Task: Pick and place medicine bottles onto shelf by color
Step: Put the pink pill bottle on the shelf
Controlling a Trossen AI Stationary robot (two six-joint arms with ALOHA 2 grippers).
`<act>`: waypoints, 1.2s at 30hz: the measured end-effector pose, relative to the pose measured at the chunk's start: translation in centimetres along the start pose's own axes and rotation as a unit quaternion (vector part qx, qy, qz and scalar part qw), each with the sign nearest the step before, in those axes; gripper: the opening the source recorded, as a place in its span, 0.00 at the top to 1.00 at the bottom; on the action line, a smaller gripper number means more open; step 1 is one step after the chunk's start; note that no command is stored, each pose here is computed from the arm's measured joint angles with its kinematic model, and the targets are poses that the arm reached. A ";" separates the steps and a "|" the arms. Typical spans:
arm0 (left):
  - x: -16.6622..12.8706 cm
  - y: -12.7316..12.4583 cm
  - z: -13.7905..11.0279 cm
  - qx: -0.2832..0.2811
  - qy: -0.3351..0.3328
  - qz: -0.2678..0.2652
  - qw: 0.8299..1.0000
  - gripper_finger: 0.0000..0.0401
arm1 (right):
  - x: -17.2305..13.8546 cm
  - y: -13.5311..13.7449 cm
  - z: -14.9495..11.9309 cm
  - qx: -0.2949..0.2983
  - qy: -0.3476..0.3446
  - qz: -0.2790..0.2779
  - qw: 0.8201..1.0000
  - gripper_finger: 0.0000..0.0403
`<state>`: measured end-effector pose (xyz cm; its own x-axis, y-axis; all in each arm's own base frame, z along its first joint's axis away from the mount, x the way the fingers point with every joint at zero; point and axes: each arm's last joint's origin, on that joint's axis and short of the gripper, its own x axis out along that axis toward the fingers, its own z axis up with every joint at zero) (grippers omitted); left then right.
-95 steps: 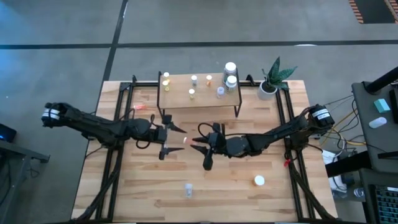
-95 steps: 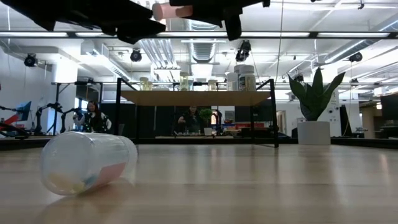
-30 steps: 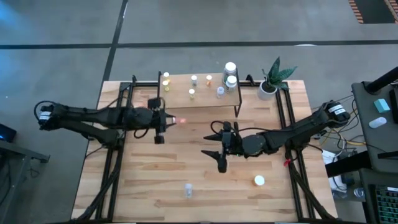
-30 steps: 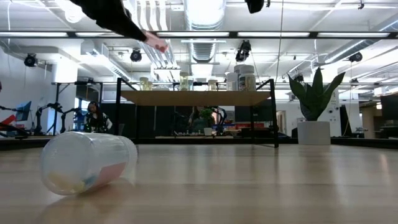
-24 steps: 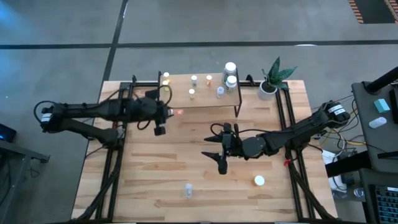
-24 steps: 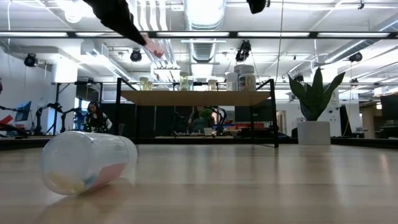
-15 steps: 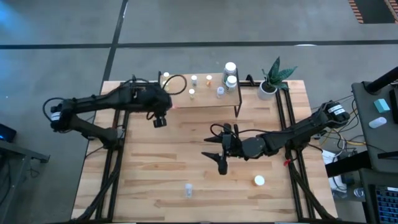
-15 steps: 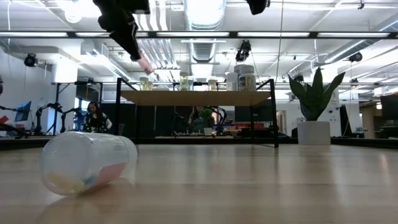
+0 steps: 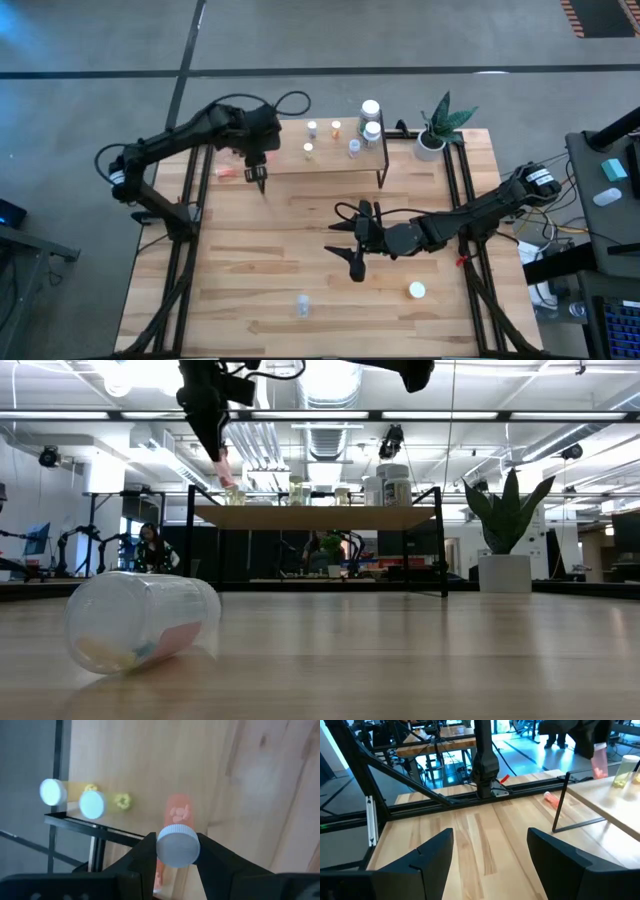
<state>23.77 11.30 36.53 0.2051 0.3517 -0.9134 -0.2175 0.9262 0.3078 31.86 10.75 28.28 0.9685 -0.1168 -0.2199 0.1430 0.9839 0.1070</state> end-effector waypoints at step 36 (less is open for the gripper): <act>3.9 1.8 3.3 0.064 0.078 -0.047 0.994 0.54 | 0.0 0.1 0.0 -0.002 0.000 0.003 1.000 0.40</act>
<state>27.30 14.79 34.35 0.0658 0.2459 -0.9671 -0.0787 0.9674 0.2406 31.82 10.82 28.30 0.9693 -0.1109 -0.2195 0.1363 0.9852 0.1039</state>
